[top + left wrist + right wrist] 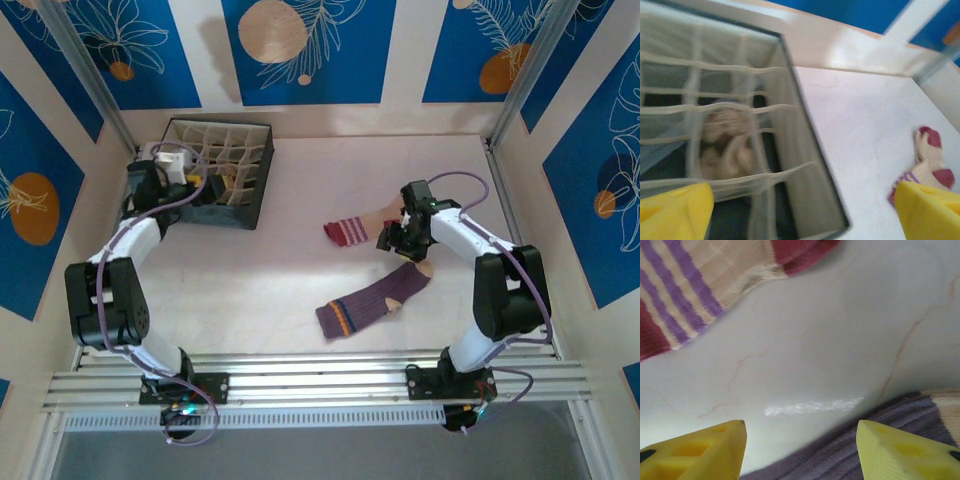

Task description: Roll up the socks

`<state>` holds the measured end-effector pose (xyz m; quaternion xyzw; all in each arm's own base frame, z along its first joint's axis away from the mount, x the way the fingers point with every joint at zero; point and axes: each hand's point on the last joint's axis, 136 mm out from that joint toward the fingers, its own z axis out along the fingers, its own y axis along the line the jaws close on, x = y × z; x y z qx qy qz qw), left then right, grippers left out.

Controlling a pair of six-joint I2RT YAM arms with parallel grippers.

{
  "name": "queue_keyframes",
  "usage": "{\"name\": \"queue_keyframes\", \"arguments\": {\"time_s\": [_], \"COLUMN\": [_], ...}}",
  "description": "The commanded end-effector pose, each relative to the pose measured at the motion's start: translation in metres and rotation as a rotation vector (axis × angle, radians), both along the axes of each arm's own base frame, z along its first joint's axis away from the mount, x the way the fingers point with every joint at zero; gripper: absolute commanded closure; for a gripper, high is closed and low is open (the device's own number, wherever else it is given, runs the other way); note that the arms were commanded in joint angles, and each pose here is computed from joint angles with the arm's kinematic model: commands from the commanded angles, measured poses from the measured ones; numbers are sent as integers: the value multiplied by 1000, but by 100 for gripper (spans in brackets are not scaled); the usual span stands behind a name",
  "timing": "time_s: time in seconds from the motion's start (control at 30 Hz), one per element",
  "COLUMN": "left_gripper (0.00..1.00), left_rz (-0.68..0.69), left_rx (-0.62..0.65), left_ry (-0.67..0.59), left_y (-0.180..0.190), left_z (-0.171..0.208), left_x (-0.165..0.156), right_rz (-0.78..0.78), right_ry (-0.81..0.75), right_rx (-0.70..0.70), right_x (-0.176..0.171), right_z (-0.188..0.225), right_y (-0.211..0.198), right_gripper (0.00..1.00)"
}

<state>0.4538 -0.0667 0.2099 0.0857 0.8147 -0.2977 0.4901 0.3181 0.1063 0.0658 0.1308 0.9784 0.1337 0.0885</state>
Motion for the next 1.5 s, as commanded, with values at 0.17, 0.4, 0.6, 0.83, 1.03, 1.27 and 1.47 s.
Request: {"name": "queue_keyframes", "arguments": {"time_s": [0.17, 0.4, 0.6, 0.83, 1.03, 1.27, 1.47], "left_gripper": [21, 29, 31, 31, 31, 29, 28], "left_rz": [-178, -223, -229, -242, -274, -420, -492], "left_rx": [182, 205, 218, 228, 227, 262, 337], "left_ry": [65, 177, 222, 217, 179, 2, -160], "left_y": [-82, -110, -105, -106, -110, -137, -151], "left_z": [-34, -81, -99, -98, -93, -75, -67], "left_x": [-47, -81, -99, -100, -106, -137, -158], "right_rz": [316, 576, 654, 769, 829, 914, 952], "right_ry": [-161, -183, -166, -160, -250, -281, -191], "right_rx": [-115, -273, -402, -557, -481, 22, 184], "right_x": [28, 60, 74, 60, 29, -39, -72], "right_z": [23, 5, -19, -39, -27, -1, 5], "right_y": [71, 142, 156, 161, 169, 190, 184], "right_gripper": [46, 42, 40, 58, 95, 100, 100]}}
